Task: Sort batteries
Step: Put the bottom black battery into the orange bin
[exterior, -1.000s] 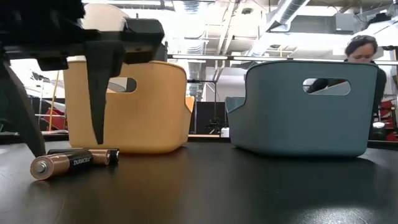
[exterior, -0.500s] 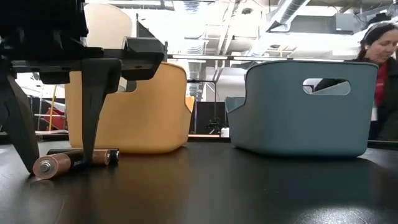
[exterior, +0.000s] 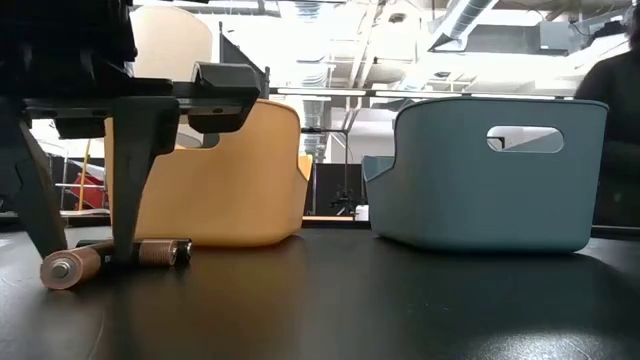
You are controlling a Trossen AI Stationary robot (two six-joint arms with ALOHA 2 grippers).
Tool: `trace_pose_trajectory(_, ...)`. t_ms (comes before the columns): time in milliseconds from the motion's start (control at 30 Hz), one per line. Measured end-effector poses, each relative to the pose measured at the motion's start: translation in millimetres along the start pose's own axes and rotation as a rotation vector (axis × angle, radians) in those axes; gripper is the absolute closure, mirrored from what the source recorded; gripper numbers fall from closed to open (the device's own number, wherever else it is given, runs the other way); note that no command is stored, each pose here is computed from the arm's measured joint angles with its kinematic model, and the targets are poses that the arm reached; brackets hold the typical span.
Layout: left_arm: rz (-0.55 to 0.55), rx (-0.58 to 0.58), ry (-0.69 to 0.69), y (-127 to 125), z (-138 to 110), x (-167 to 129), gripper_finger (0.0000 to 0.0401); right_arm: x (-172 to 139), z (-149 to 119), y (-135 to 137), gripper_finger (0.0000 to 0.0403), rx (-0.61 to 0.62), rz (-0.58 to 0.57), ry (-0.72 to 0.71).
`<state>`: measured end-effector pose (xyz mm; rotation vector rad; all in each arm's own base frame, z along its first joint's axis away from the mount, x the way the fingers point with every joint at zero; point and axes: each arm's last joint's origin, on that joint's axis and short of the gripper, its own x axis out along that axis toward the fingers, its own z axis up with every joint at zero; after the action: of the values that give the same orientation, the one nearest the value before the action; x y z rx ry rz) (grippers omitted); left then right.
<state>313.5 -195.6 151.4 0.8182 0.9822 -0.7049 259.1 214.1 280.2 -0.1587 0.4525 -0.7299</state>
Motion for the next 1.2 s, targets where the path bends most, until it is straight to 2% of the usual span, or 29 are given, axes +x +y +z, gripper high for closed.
trace_pose_trajectory(233,0.021,-0.002,-0.029,1.8,2.8,0.6,0.0365,0.0,0.0,0.0,0.0062,0.000,0.000,0.000)
trace_pose_trajectory(1000,0.067,-0.027,-0.108,6.1,10.5,0.1,0.0366,0.0,0.0,0.0,0.0062,0.000,0.000,0.001)
trace_pose_trajectory(1200,0.174,-0.044,-0.145,13.8,18.7,-6.2,0.0366,-0.1,-0.1,0.0,0.0062,0.000,0.001,0.001)
